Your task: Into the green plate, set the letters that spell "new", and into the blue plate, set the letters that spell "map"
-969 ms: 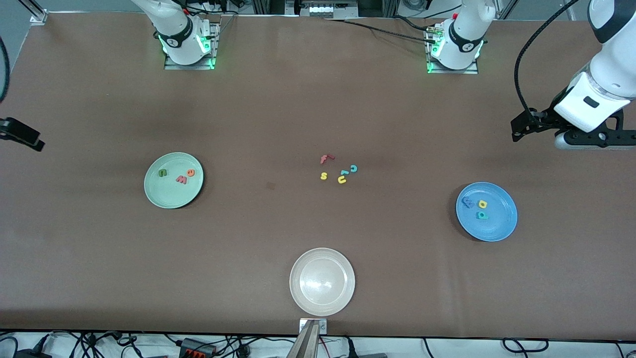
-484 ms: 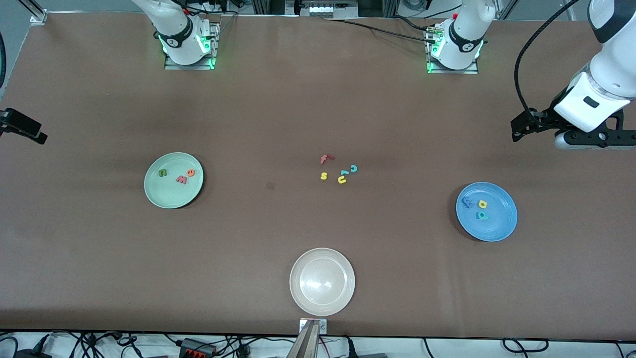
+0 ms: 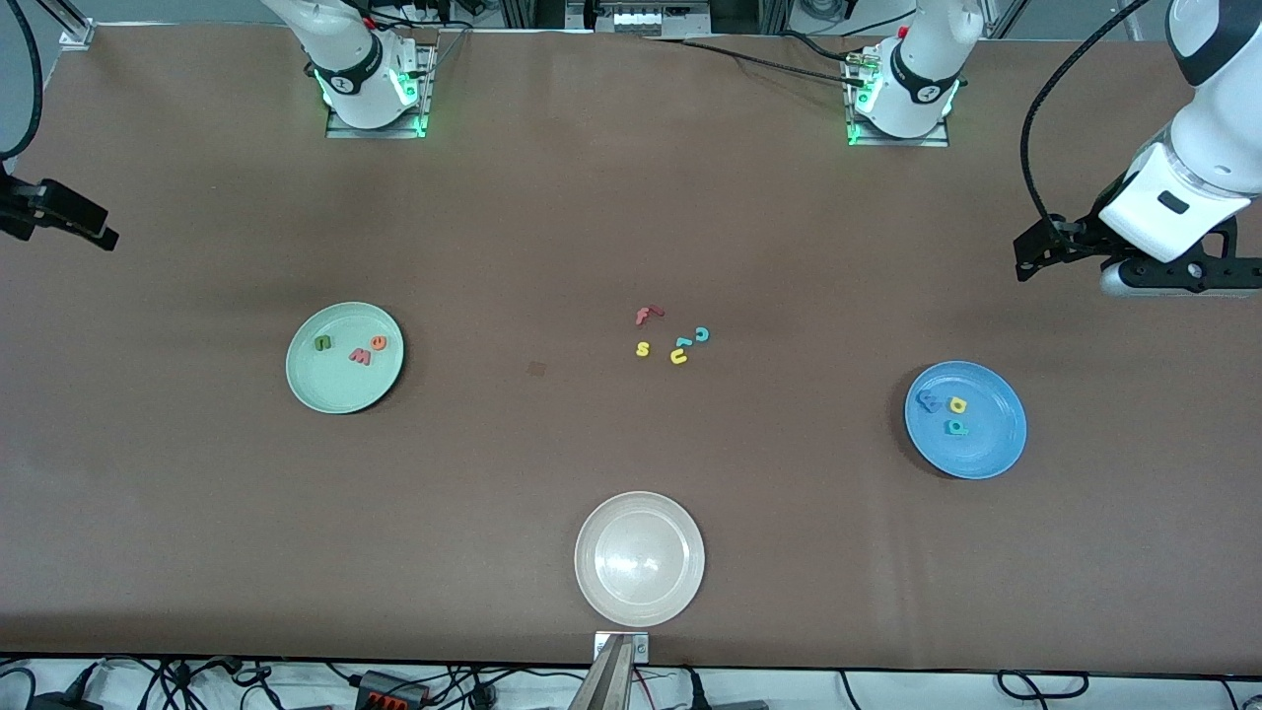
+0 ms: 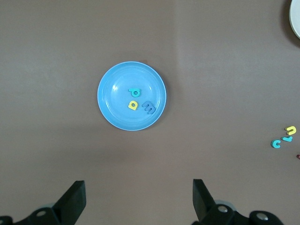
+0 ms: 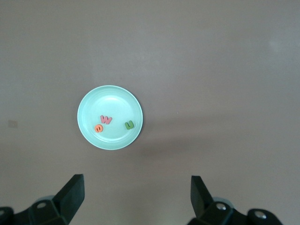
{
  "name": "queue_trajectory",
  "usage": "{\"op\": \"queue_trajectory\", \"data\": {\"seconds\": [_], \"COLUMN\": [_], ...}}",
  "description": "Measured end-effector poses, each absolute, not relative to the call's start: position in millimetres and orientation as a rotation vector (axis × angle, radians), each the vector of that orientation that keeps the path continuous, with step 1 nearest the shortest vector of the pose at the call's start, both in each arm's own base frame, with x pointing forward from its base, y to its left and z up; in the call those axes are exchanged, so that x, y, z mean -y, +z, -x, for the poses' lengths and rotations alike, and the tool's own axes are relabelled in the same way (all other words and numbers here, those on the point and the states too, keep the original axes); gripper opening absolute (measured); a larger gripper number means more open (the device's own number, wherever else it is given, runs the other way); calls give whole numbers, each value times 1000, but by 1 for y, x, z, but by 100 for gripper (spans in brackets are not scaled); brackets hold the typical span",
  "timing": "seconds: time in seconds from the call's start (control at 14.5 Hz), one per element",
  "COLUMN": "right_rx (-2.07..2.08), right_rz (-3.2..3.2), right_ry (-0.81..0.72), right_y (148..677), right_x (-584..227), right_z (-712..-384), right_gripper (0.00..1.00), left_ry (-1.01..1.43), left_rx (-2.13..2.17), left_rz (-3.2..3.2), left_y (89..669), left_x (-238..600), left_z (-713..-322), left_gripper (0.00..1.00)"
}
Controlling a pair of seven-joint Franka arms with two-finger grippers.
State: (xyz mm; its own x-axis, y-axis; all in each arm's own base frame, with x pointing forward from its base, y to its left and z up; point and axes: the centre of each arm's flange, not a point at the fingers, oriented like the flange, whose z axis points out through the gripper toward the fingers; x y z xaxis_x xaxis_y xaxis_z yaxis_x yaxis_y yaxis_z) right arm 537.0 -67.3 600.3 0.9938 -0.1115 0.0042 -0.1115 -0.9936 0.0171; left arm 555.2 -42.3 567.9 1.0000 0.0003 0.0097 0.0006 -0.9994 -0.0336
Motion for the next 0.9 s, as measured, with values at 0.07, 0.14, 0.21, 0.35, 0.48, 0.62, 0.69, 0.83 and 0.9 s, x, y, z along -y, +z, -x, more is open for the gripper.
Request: {"op": "queue_trajectory", "data": {"seconds": [0.07,0.14,0.21,0.35,0.48,0.62,0.69,0.83,0.9], "right_rx": [173,171,167,157,155,154,154,154,155], "right_rz": [-3118,-3114,-3109,-3105,-3105,-3104,-3104,-3104,-3104], "right_ry": [3,-1,-4,-8,-11,-13,-13,-15,-16], "right_y": [600,599,598,597,596,595,595,594,594], "right_x": [67,67,68,68,68,68,69,69,69], "right_z": [-533,-531,-530,-530,-530,-530,-530,-530,-530], "right_gripper": [100,100,100,100,100,100,100,100,100], "left_ry": [-15,-15,-14,-14,-14,-14,-14,-14,-14], "left_rx": [1,1,1,1,1,0,0,0,0], "left_rz": [3108,3108,3108,3108,3108,3108,3108,3108,3108], "left_y": [568,568,568,568,568,568,568,568,568], "left_x": [42,42,42,42,42,42,42,42,42], "left_z": [-555,-555,-555,-555,-555,-555,-555,-555,-555], "left_gripper": [100,100,100,100,100,100,100,100,100]}}
